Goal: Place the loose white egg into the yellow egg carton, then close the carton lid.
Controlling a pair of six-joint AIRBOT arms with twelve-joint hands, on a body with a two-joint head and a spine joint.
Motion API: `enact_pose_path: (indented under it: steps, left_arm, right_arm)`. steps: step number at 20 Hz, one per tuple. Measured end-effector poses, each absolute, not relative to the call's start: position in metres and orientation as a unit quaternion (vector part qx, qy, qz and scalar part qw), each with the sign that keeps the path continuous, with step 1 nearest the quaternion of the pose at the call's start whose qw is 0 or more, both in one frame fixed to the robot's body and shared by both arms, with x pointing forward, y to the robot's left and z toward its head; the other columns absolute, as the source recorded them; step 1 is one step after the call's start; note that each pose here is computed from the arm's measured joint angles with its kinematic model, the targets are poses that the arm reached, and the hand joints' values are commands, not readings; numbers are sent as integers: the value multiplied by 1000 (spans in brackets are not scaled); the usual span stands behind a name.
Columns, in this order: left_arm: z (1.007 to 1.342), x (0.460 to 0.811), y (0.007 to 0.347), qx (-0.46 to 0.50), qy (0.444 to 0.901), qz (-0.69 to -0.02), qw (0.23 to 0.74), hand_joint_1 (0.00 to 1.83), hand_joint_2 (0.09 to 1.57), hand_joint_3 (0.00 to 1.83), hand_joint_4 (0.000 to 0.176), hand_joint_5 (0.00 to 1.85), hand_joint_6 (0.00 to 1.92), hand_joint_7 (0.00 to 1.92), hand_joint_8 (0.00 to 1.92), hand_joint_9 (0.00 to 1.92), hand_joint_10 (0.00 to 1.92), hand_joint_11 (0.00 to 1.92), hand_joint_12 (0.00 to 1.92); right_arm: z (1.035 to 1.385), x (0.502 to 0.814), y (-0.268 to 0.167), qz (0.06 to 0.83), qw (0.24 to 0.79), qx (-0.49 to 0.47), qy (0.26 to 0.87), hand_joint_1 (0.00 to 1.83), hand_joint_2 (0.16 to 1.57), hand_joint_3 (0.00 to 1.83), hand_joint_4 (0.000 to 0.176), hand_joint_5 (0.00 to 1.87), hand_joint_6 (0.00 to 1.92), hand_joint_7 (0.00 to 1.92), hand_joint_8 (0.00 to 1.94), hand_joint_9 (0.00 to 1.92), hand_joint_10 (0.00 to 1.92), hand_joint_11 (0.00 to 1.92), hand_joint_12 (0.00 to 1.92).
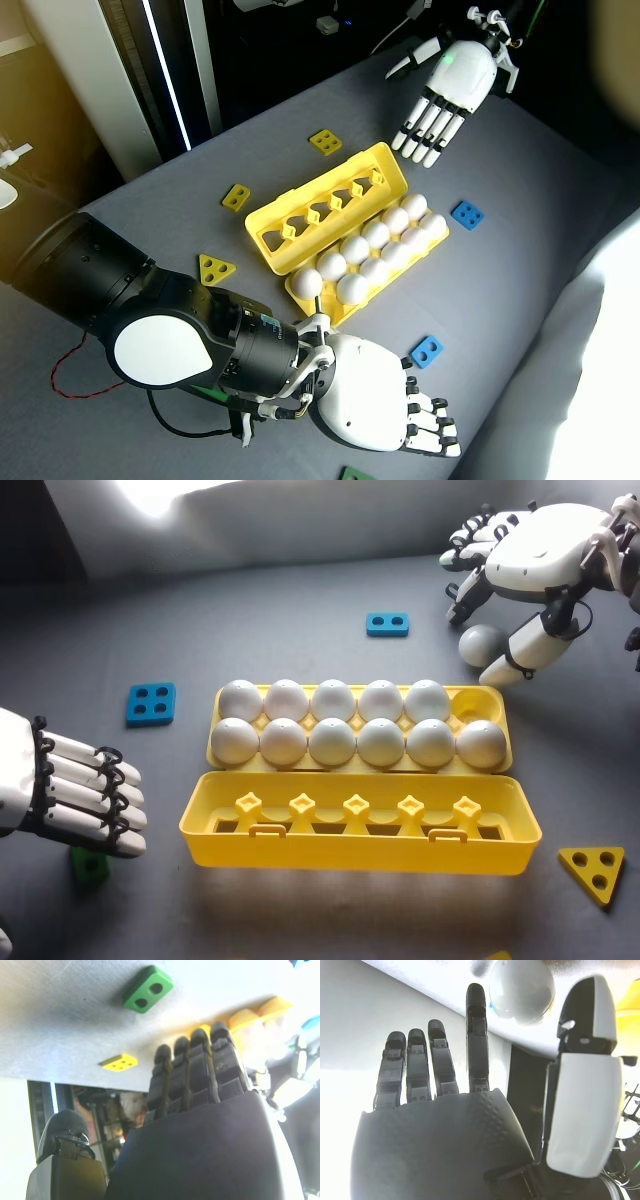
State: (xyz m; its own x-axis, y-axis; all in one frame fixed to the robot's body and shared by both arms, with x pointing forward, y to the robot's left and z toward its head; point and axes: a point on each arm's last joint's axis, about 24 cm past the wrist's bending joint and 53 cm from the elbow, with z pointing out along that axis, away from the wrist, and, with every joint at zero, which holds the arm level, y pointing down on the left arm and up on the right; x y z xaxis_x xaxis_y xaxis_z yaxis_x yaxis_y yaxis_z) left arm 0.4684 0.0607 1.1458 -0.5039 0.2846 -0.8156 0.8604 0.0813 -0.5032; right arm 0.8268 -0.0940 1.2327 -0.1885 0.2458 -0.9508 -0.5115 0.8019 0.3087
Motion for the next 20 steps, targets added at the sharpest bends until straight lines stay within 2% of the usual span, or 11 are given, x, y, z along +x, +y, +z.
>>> enact_pose_path:
  steps: [1, 2, 3, 6, 10, 11, 14, 15, 17, 18, 20]
  left_arm:
    - [1146, 468, 61, 419, 684, -533, 270, 0, 1084, 0, 0, 127, 0, 98, 4, 76, 5, 0, 186]
    - [1146, 468, 61, 418, 684, -533, 270, 0, 1079, 0, 0, 97, 3, 64, 5, 39, 7, 0, 76]
    - [1146, 469, 61, 418, 684, -533, 270, 0, 1080, 0, 0, 123, 8, 96, 4, 72, 6, 0, 173]
    - [1146, 469, 61, 418, 684, -533, 270, 0, 1087, 2, 0, 144, 8, 122, 6, 94, 7, 0, 223]
    - [1146, 469, 61, 418, 684, -533, 270, 0, 1079, 0, 0, 132, 4, 102, 5, 73, 4, 0, 187]
    - [1146, 469, 61, 418, 684, -533, 270, 0, 1083, 1, 0, 129, 2, 99, 3, 73, 3, 0, 189]
    - [1146, 469, 61, 418, 684, -533, 270, 0, 1070, 0, 0, 160, 6, 130, 6, 100, 6, 0, 268]
    - [1146, 469, 61, 418, 684, -533, 270, 0, 1072, 0, 0, 132, 7, 101, 6, 69, 8, 0, 172]
    - [1146, 469, 61, 418, 685, -533, 270, 0, 1082, 2, 0, 146, 2, 122, 2, 91, 4, 0, 202]
    - [1146, 469, 61, 418, 685, -533, 270, 0, 1081, 1, 0, 104, 2, 77, 5, 47, 2, 0, 95]
    - [1146, 469, 61, 418, 685, -533, 270, 0, 1078, 0, 0, 153, 1, 126, 1, 99, 0, 0, 252]
  right_arm:
    - [1233, 827, -94, 300, 630, -94, 710, 571, 867, 4, 158, 663, 11, 153, 11, 0, 0, 0, 0]
    - [1233, 827, -94, 300, 630, -94, 710, 601, 857, 0, 150, 691, 20, 158, 11, 0, 0, 0, 0]
    - [1233, 827, -94, 300, 630, -94, 710, 612, 858, 0, 149, 696, 21, 158, 10, 0, 0, 0, 0]
    - [1233, 827, -94, 301, 630, -93, 710, 572, 888, 10, 138, 640, 0, 150, 6, 0, 0, 0, 0]
    - [1233, 827, -93, 301, 630, -93, 710, 583, 872, 1, 150, 692, 18, 155, 3, 0, 0, 0, 0]
    - [1232, 827, -93, 302, 629, -93, 710, 604, 865, 0, 144, 709, 23, 166, 7, 0, 0, 0, 0]
    - [1232, 826, -91, 303, 629, -94, 710, 645, 863, 0, 144, 712, 16, 172, 4, 0, 0, 0, 0]
    - [1232, 826, -91, 303, 629, -94, 710, 689, 876, 4, 144, 744, 26, 142, 0, 0, 0, 0, 0]
    - [1232, 826, -91, 303, 629, -94, 710, 710, 924, 6, 160, 789, 19, 108, 0, 0, 0, 0, 0]
    - [1232, 826, -91, 303, 629, -94, 710, 749, 942, 8, 160, 835, 29, 135, 9, 0, 0, 0, 0]
    - [1233, 826, -91, 304, 629, -94, 709, 796, 959, 10, 141, 880, 36, 108, 1, 0, 0, 0, 0]
